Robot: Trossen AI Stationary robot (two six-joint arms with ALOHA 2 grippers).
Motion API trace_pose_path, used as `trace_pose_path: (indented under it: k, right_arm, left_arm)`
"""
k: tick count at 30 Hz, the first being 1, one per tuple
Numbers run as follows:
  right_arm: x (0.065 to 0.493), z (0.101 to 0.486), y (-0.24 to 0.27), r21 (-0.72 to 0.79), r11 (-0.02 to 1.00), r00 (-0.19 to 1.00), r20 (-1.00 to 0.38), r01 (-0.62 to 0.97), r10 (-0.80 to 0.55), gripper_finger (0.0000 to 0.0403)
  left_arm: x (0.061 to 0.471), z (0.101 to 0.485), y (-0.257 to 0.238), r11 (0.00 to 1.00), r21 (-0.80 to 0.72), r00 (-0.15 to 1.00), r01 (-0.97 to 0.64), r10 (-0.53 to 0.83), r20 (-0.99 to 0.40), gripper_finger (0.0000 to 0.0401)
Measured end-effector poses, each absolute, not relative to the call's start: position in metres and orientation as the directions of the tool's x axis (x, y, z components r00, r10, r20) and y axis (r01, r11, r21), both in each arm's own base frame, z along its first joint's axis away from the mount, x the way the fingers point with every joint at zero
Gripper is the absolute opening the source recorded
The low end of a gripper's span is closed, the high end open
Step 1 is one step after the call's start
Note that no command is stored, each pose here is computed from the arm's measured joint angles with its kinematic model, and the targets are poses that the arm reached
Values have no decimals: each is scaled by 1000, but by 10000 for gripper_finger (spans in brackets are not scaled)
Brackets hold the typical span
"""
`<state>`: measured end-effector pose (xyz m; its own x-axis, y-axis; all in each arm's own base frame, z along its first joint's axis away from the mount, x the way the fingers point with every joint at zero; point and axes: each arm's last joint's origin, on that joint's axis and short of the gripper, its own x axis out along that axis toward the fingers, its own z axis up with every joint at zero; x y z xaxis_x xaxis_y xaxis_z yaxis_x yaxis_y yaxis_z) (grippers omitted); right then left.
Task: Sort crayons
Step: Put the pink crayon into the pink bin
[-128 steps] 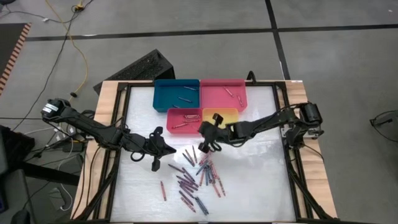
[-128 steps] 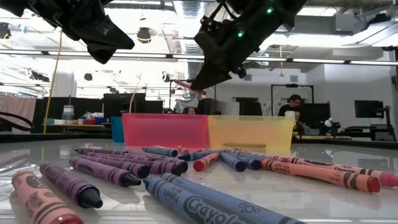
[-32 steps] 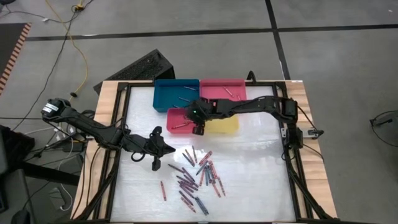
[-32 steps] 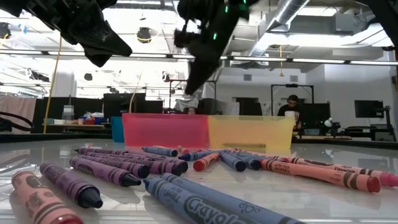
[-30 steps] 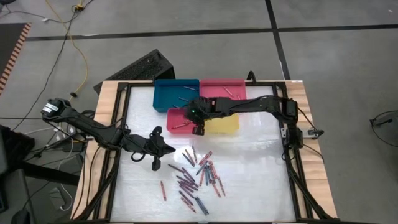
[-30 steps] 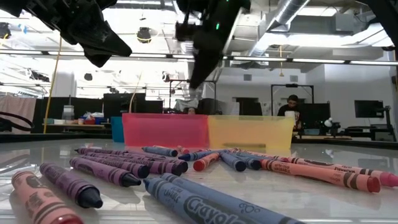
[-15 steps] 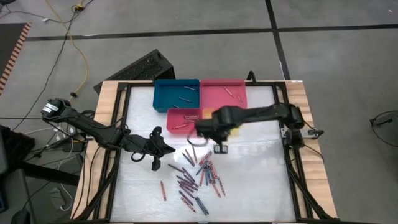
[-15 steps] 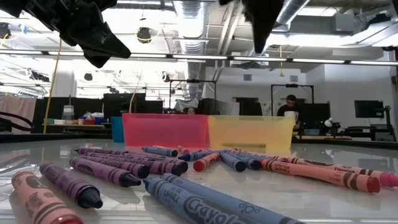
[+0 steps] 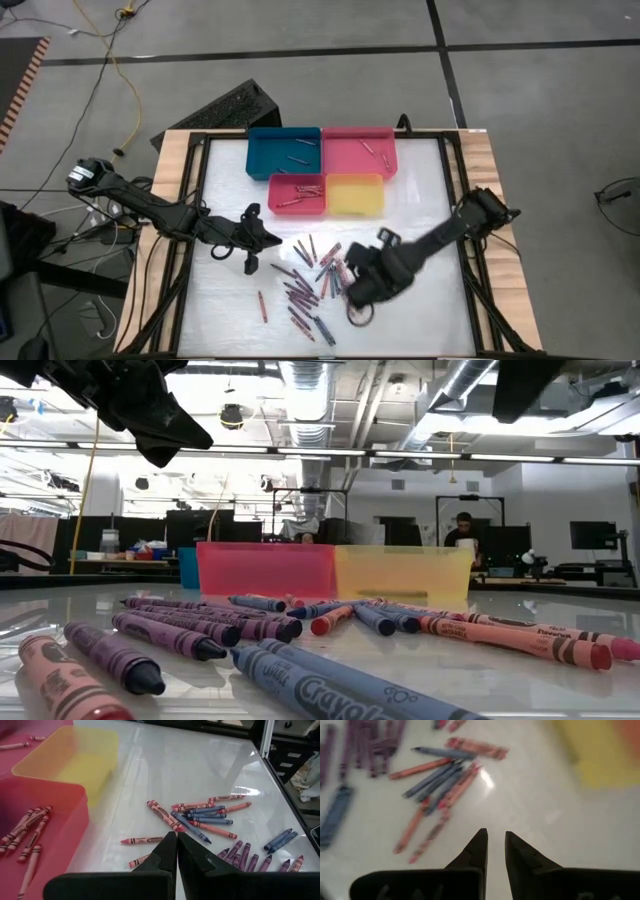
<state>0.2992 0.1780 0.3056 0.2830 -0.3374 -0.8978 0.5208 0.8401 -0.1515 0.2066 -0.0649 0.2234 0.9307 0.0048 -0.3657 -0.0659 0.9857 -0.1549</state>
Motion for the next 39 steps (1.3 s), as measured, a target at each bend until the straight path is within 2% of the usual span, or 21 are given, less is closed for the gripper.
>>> trace_pose_path:
  k: [4, 12, 19, 27, 34, 39]
  right_arm:
    - [292, 286, 200, -69, 815, 337, -888, 576, -314, 61]
    - [294, 236, 221, 84, 844, 461, -864, 530, -204, 61]
    - [292, 206, 221, 154, 832, 437, -892, 533, -115, 61]
    - [295, 197, 214, 144, 844, 439, -891, 517, -117, 61]
    - [304, 198, 203, 70, 919, 434, -893, 389, -116, 61]
    - [312, 199, 198, 117, 906, 456, -885, 407, -90, 61]
  left_arm:
    - [207, 224, -65, 984, -163, 931, -69, 5, -364, 0]
    - [207, 224, -65, 981, -180, 932, -76, 6, -362, 0]
    - [207, 224, -65, 979, -187, 932, -80, 7, -362, 0]
    - [207, 224, -63, 979, -162, 932, -120, 55, -357, 0]
    - [206, 223, -63, 980, -159, 930, -121, 56, -362, 0]
    - [206, 223, -63, 981, -151, 929, -121, 58, -365, 0]
